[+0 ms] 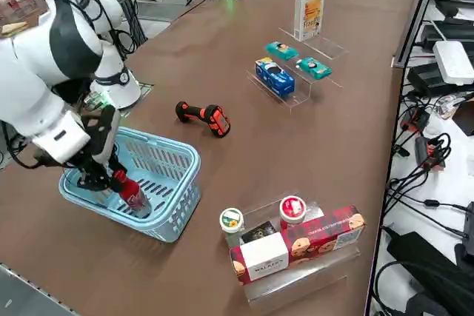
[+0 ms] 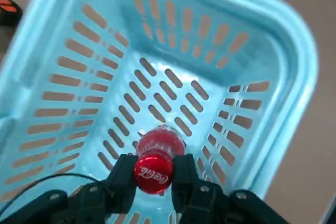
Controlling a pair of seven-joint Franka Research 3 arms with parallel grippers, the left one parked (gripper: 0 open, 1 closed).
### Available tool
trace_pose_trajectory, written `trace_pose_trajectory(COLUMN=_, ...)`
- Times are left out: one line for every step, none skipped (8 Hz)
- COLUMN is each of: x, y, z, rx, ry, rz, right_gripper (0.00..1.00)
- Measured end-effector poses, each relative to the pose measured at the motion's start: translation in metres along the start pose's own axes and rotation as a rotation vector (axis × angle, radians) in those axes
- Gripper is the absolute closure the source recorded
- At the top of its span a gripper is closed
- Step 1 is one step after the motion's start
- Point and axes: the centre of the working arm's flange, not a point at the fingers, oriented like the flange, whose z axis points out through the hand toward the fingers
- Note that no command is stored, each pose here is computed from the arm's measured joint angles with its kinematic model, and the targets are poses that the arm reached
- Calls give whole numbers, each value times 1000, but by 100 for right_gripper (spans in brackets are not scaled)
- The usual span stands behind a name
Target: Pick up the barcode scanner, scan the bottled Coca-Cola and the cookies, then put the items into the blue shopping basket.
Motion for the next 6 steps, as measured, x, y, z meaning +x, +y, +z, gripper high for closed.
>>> trace_pose_trajectory(x=-2, y=5, z=2, rx=-8, ry=6, rz=3, right_gripper=63)
trace_pose_trajectory(x=-3, y=6, z=2, rx=-8, ry=6, rz=4, right_gripper=62)
trace_pose_trajectory(x=-3, y=5, z=3, rx=0, ry=4, rz=3, right_gripper=45)
trace_pose_trajectory(x=-2, y=4, z=2, rx=9, ry=4, rz=-2, right_gripper=26)
trace_pose_trajectory(x=6, y=3, z=-6, rx=18, ry=8, rz=-15, right_gripper=8)
trace_pose_trajectory(x=21, y=0, z=-25, rx=29, ry=17, rz=-41, right_gripper=0)
